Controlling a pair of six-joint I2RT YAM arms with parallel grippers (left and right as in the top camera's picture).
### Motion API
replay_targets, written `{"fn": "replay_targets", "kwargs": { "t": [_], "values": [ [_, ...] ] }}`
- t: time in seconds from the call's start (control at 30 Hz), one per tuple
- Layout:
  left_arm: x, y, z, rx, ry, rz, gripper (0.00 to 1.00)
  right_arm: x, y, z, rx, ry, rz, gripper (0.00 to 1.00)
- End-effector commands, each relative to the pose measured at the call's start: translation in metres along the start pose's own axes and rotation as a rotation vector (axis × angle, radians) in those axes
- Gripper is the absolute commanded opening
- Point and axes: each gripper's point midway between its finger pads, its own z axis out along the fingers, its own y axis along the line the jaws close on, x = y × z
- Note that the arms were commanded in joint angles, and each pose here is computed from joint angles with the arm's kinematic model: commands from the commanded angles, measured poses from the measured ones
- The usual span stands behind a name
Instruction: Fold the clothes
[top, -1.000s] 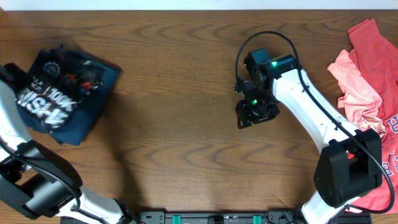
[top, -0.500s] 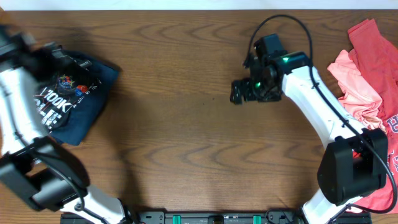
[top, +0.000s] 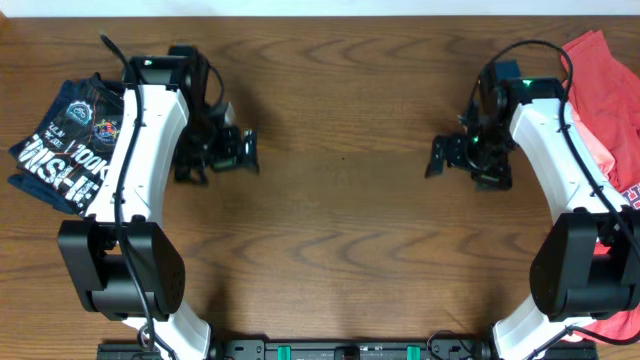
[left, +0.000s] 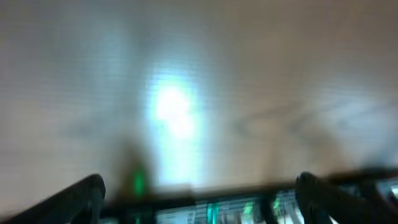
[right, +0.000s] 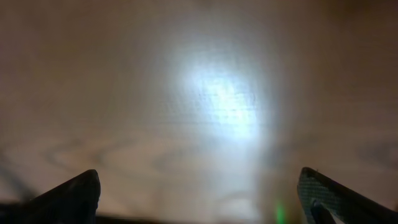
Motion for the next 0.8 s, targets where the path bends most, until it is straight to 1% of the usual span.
{"fn": "replay_targets", "kwargs": {
  "t": [0.0, 0.1, 0.17, 0.23, 0.3, 0.33, 0.37, 0.4, 0.43, 0.5, 0.53, 0.57, 0.6, 0.67, 0.77],
  "values": [
    [0.018, 0.004, -0.003, -0.014, 0.054, -0.009, 0.98, 0.011, 0.001, -0.006, 0.006, 0.025, -0.033, 0.99],
    [0.034, 0.005, -0.007, -0.013, 0.038, -0.005, 0.98, 0.020, 0.001, -0.012, 0.002, 0.006, -0.042, 0.99],
    [0.039, 0.004, -0.011, -0.004, -0.044, 0.016, 0.98, 0.020, 0.001, -0.017, -0.016, -0.069, -0.048, 0.98],
    [0.045, 0.004, -0.016, 0.009, -0.159, 0.044, 0.98, 0.020, 0.002, -0.022, -0.035, -0.164, -0.051, 0.99],
    [0.051, 0.003, -0.023, 0.024, -0.296, 0.078, 0.98, 0.021, -0.004, -0.030, -0.025, -0.309, -0.032, 0.99],
    [0.054, 0.002, -0.027, 0.031, -0.370, 0.097, 0.98, 0.022, -0.009, -0.035, 0.000, -0.399, -0.029, 0.93],
    [0.057, 0.003, -0.033, 0.034, -0.471, 0.119, 0.98, 0.023, -0.013, -0.041, 0.028, -0.491, -0.019, 0.93],
    [0.061, 0.005, -0.037, 0.020, -0.558, 0.135, 0.98, 0.026, -0.017, -0.047, 0.049, -0.582, -0.010, 0.93],
    [0.065, 0.012, -0.042, -0.009, -0.655, 0.131, 0.98, 0.030, -0.019, -0.055, 0.069, -0.683, -0.009, 0.99],
    [0.073, 0.022, -0.051, -0.043, -0.820, 0.117, 0.98, 0.034, -0.017, -0.073, 0.063, -0.878, -0.029, 0.99],
    [0.077, 0.022, -0.055, -0.037, -0.892, 0.127, 0.98, 0.036, -0.014, -0.083, 0.042, -0.971, -0.041, 0.99],
    [0.080, 0.021, -0.061, -0.024, -0.968, 0.141, 0.98, 0.041, -0.014, -0.090, 0.024, -1.026, -0.048, 0.99],
    [0.083, 0.019, -0.069, -0.010, -1.051, 0.155, 0.98, 0.047, -0.013, -0.093, 0.003, -1.057, -0.056, 0.99],
    [0.096, 0.018, -0.080, 0.009, -1.160, 0.174, 0.98, 0.064, -0.016, -0.097, -0.030, -1.096, -0.069, 0.99],
    [0.121, 0.019, -0.089, 0.023, -1.242, 0.189, 0.98, 0.085, -0.027, -0.100, -0.043, -1.119, -0.068, 0.99]
  ]
}}
